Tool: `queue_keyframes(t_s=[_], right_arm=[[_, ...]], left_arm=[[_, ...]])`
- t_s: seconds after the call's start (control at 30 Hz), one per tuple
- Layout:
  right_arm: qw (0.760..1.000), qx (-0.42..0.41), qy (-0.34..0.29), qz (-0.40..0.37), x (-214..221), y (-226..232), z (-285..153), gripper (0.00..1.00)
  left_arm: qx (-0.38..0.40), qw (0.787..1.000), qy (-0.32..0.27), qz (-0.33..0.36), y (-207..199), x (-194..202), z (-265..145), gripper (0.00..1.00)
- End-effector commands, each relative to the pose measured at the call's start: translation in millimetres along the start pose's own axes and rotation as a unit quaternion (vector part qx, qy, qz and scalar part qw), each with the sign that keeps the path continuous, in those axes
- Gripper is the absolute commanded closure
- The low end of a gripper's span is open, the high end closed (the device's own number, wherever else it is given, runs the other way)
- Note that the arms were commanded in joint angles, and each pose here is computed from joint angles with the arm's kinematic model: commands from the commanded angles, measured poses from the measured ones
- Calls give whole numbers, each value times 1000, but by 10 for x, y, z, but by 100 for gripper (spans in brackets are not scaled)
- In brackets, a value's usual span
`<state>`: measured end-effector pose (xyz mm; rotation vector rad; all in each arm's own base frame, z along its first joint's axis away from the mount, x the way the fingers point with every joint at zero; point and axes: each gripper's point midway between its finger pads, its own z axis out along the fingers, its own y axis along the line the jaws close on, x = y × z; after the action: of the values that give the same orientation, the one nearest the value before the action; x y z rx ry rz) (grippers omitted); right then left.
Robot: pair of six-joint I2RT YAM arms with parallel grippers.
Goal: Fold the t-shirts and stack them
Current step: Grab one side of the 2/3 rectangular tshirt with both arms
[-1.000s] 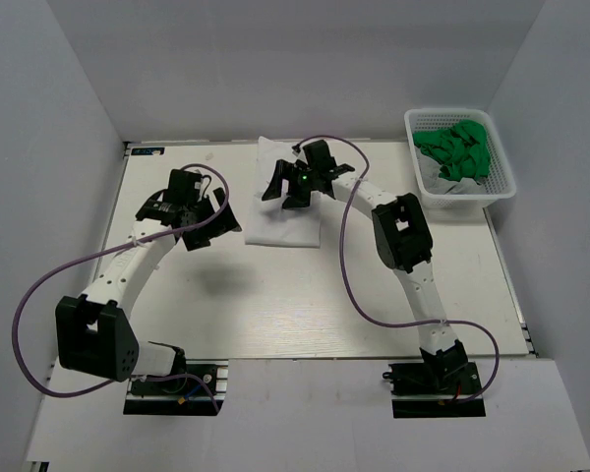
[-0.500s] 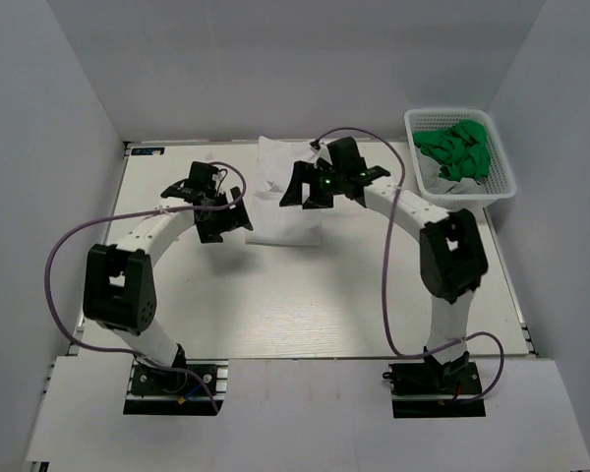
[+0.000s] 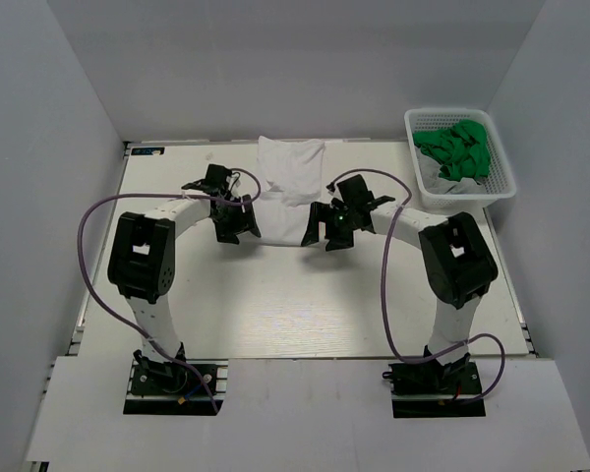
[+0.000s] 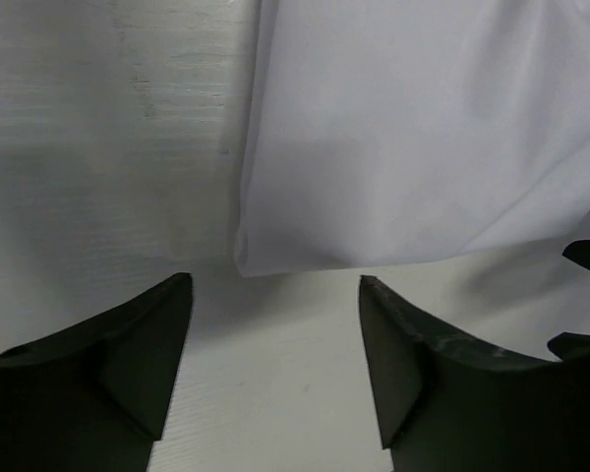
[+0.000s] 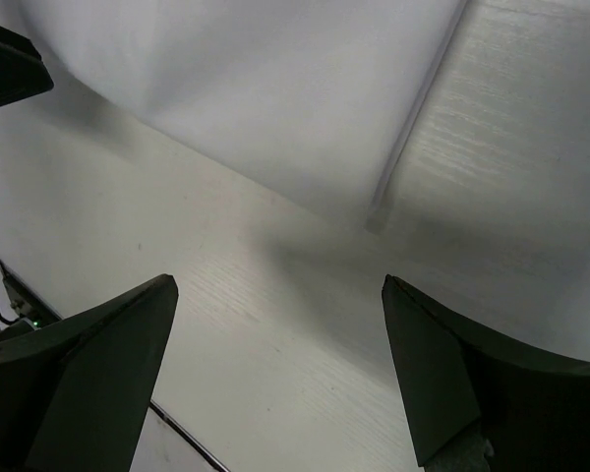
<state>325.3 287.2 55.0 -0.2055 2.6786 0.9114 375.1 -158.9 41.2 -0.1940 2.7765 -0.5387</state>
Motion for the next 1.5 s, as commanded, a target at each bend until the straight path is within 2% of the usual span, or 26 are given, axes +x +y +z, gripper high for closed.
queue_keyframes(t_s=[0.0, 0.07, 0.13, 0.17, 0.23, 0.27, 0.3, 0.37, 0.43, 0.47, 0.5, 0.57, 0.7, 0.77, 0.87, 0.9, 0.97, 1.07, 1.17, 1.23, 1.3, 1.4, 1.47], right_arm=[[1000, -16, -18, 0, -142, 38, 77, 10], [1000, -16, -7, 9, -108, -19, 152, 10], [1000, -19, 0, 10, -71, -23, 201, 13], [1000, -17, 1, 15, -55, -63, 229, 16], [1000, -12, -5, 18, -75, -108, 264, 19], [1000, -8, -3, 21, -49, -147, 298, 27], [1000, -6, -4, 25, -56, -169, 308, 30], [999, -6, -9, 32, -101, -196, 313, 40], [999, -3, -11, 38, -113, -225, 323, 44], [999, -3, -10, 40, -104, -243, 326, 50], [999, 1, -19, 41, -143, -274, 328, 50], [999, 3, -17, 49, -135, -320, 344, 52], [998, 9, -19, 55, -171, -383, 362, 55], [998, 11, -19, 58, -195, -422, 365, 59], [998, 9, -18, 61, -214, -435, 357, 79], [998, 5, -21, 60, -228, -402, 310, 90], [998, 3, -15, 55, -192, -391, 280, 100], [999, -6, -6, 31, -106, -289, 145, 100], [999, -31, 37, 20, 156, -167, 9, 100], [996, -46, 73, 12, 388, -140, -38, 100], [992, -67, 107, 0, 656, -16, -199, 100], [988, -70, 137, -7, 948, 59, -432, 100], [984, -75, 163, -7, 1139, 146, -647, 100]], left_arm=[[25, 1000, -11, 12, -108, -62, 8, 26], [16, 1000, -5, 5, -57, -17, 54, 40], [17, 1000, -7, 6, -48, -12, 77, 48], [17, 1000, -7, 6, -48, -12, 77, 55], [18, 1000, -9, 1, -28, 14, 119, 60], [18, 1000, -9, 1, -28, 15, 119, 65], [19, 1000, -10, 1, -17, 27, 137, 66], [27, 1000, -2, -4, -31, 53, 196, 75], [24, 1000, 3, -6, -12, 73, 228, 78], [24, 1000, 3, -6, -12, 73, 229, 78], [22, 1000, 7, -13, 3, 107, 240, 86], [22, 1000, 7, -13, 10, 105, 270, 87], [19, 1000, 4, -13, 18, 75, 288, 100], [19, 1000, 4, -13, 14, 55, 308, 100], [13, 1000, 6, -14, 37, 68, 307, 100], [15, 1000, 1, -12, 16, 45, 270, 100], [16, 1000, -1, -16, 10, 70, 222, 100], [18, 999, -22, -38, -29, 72, 49, 100], [35, 998, -29, -34, -99, 149, -175, 100], [42, 998, 0, -50, -126, 392, -251, 100], [49, 997, 2, -55, -142, 506, -400, 100], [65, 994, 58, -63, -199, 894, -536, 100], [75, 991, 87, -66, -262, 1114, -785, 100]])
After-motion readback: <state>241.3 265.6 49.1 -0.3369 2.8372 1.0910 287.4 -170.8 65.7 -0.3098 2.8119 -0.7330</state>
